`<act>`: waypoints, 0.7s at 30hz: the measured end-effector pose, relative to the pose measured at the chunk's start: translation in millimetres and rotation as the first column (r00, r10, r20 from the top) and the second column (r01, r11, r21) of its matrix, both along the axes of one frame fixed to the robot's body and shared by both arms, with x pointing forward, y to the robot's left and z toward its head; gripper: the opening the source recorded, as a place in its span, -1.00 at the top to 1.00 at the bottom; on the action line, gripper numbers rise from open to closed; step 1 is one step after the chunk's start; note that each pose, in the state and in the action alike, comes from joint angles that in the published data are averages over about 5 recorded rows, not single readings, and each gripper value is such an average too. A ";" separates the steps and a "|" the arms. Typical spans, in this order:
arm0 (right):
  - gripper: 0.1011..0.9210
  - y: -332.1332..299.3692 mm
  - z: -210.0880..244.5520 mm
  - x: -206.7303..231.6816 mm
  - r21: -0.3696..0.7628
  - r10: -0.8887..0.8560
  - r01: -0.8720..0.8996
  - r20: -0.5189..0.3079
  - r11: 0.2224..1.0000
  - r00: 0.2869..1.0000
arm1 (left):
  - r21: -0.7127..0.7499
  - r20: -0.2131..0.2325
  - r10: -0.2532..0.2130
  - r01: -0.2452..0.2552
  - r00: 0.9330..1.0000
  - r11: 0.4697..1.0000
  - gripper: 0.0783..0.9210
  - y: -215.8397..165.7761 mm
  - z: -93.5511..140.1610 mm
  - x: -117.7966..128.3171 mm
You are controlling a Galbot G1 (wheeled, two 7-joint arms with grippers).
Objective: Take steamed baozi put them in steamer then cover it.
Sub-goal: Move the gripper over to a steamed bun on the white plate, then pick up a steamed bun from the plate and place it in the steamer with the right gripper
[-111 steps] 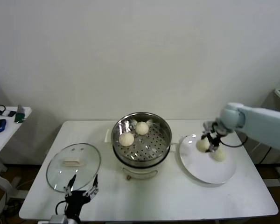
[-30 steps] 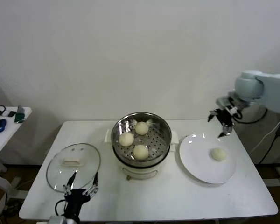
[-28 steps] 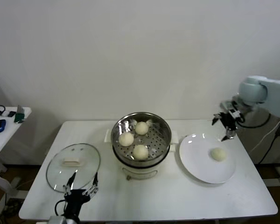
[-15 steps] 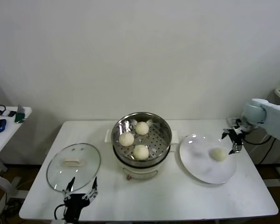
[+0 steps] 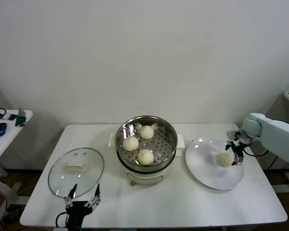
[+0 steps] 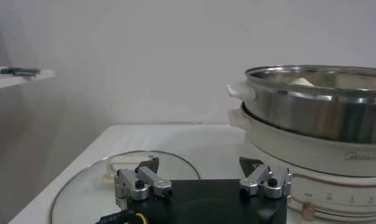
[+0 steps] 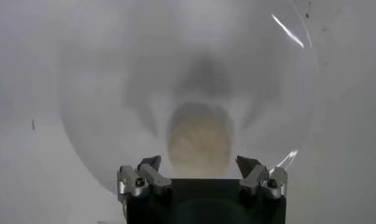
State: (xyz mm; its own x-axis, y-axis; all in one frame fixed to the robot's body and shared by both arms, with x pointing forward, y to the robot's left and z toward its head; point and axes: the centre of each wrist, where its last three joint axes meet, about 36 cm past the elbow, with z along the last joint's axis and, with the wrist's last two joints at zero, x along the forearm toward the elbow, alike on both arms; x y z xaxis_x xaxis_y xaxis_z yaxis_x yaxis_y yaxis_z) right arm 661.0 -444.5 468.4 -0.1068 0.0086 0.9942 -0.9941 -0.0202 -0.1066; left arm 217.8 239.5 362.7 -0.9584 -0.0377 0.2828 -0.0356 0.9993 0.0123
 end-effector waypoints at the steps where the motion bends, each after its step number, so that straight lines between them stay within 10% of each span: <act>1: -0.63 1.2 -1.7 0.6 0.002 0.000 0.000 0.000 1.000 1.000 | 0.000 0.000 0.000 0.000 1.000 1.000 -0.77 0.0 0.0 0.1; 21: -0.35 25.9 85.1 14.7 0.050 0.004 -0.007 0.055 0.999 0.998 | -0.003 0.021 -0.004 0.004 1.000 1.000 -0.77 -1.2 6.5 4.2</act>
